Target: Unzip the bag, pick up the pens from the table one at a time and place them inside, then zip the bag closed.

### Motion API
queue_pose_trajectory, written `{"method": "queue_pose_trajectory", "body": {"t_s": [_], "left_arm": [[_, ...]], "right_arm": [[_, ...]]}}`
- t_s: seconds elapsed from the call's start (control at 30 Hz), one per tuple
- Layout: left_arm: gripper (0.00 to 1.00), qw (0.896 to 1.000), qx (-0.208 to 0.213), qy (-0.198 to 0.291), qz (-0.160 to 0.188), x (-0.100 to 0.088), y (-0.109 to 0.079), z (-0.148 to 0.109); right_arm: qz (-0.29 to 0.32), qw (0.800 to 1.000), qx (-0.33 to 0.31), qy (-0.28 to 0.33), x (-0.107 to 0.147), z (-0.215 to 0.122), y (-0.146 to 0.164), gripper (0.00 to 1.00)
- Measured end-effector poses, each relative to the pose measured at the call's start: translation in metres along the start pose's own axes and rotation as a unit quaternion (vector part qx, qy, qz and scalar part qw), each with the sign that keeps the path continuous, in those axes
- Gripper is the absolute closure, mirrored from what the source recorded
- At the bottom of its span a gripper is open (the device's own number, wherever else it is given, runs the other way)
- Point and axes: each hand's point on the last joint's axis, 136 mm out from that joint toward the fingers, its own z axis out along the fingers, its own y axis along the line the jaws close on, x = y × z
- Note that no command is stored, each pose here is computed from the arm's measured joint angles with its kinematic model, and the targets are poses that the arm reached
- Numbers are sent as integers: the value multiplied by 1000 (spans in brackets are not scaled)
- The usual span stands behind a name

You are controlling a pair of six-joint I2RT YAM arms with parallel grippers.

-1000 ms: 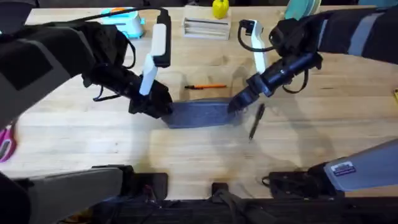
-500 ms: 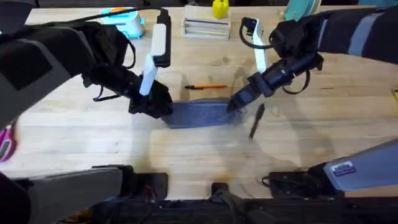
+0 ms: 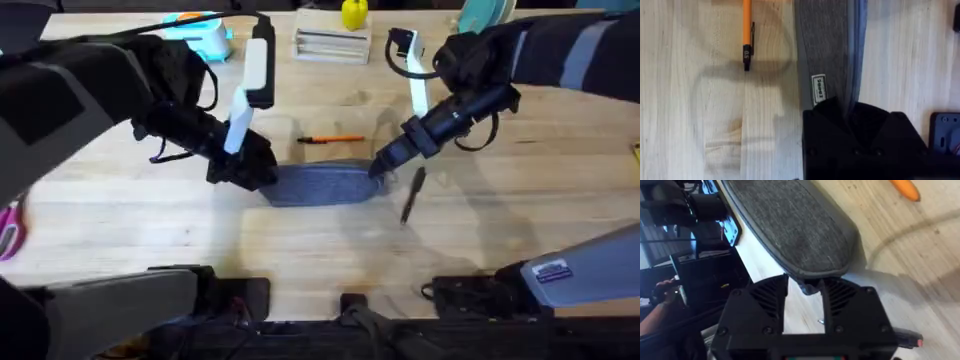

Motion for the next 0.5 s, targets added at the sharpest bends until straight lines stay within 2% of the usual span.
{"method": "queue_pose_trajectory", "body": {"t_s": [0.1,0.27,0.4,0.5], "left_arm": [[959,1000,0,0,0,0,0,0],[959,1000,0,0,0,0,0,0],[959,1000,0,0,0,0,0,0],[959,1000,0,0,0,0,0,0]], "right_arm": [[2,1000,0,0,0,-1,0,673],[15,1000,0,-4,2,-5,-3,697],[33,999,-5,-10,4,-11,-6,827],[37,999,-9,-11,5,-12,-4,853]]}}
